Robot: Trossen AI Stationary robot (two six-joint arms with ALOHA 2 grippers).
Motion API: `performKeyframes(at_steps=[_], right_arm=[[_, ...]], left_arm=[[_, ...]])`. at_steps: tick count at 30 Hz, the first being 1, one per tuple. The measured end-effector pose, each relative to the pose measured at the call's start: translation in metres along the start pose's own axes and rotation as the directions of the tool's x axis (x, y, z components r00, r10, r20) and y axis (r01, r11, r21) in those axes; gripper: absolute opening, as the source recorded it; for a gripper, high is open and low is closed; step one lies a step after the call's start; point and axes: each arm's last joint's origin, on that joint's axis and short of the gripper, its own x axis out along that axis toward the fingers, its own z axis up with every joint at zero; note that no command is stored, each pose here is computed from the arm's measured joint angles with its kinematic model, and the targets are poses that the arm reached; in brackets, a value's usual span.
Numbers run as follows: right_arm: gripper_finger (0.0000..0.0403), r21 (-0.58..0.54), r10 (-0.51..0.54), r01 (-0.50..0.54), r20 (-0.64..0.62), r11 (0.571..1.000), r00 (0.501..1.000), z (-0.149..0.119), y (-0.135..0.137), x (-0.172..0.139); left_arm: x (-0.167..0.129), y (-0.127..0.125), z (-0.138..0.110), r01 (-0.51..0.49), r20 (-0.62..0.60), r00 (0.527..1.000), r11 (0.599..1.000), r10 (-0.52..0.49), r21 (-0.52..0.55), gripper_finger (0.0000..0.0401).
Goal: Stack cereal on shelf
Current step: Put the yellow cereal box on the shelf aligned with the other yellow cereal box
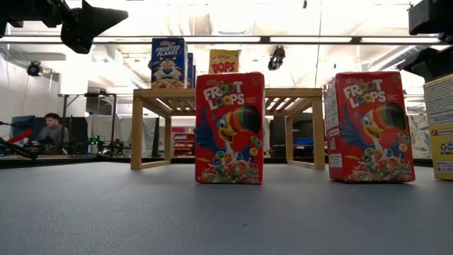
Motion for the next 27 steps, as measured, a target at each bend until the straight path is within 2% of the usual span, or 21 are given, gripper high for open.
performKeyframes(at_steps=[14, 27], right_arm=[[0.0270, 0.000, 0.009, -0.009, 0.000, 1.000, 1.000, -0.0002, 0.0004, 0.0009], [0.0227, 0.001, 0.025, -0.025, -0.012, 1.000, 1.000, -0.0005, 0.0009, 0.0008]], left_arm=[[0.0000, 0.0000, 0.0000, 0.000, 0.000, 1.000, 1.000, 0.000, 0.000, 0.0292], [0.0000, 0.0000, 0.0000, 0.000, 0.000, 1.000, 1.000, 0.000, 0.000, 0.0292]])
